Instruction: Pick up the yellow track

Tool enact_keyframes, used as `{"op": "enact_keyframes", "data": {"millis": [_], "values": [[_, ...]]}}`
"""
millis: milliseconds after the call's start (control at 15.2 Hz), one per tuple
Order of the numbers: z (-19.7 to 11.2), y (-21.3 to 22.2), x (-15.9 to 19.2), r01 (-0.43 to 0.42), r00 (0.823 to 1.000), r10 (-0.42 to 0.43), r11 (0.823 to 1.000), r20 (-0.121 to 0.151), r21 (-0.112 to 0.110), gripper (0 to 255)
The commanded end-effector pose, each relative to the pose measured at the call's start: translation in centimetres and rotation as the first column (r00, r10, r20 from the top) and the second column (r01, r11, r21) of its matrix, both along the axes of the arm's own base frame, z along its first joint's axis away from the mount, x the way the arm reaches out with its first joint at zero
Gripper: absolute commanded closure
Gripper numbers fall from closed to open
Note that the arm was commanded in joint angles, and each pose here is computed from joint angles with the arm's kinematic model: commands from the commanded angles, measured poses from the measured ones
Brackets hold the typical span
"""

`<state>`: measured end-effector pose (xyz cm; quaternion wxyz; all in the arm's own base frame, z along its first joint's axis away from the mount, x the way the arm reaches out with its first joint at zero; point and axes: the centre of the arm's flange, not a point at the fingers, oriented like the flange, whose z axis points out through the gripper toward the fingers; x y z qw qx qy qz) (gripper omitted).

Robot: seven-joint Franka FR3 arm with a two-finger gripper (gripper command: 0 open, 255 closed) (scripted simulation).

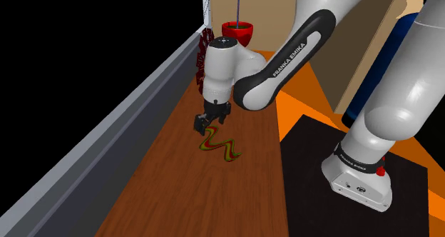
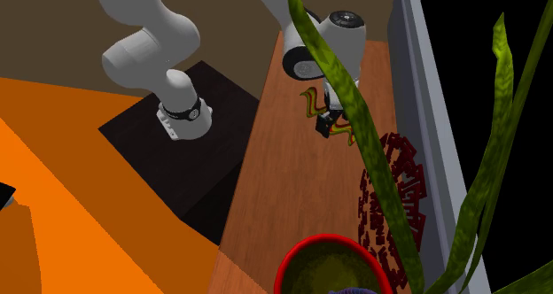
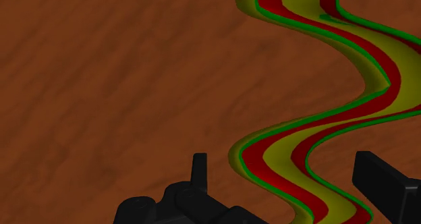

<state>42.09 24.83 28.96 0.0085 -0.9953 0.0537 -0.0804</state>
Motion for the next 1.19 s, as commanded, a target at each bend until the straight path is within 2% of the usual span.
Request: {"op": "enact_keyframes", "data": {"millis": [0, 66, 660, 1122], "values": [[-0.3, 0.1, 0.0, 0.000, 1.000, 0.000, 1.000, 0.000, 0.000, 0], [-0.3, 0.1, 0.0, -0.001, 1.000, 0.001, 1.000, 0.000, 0.000, 255], [-0.3, 0.1, 0.0, 0.000, 1.000, 0.000, 1.000, 0.000, 0.000, 255], [3.4, 0.1, 0.0, 0.000, 1.000, 0.000, 1.000, 0.000, 0.000, 255]]}}
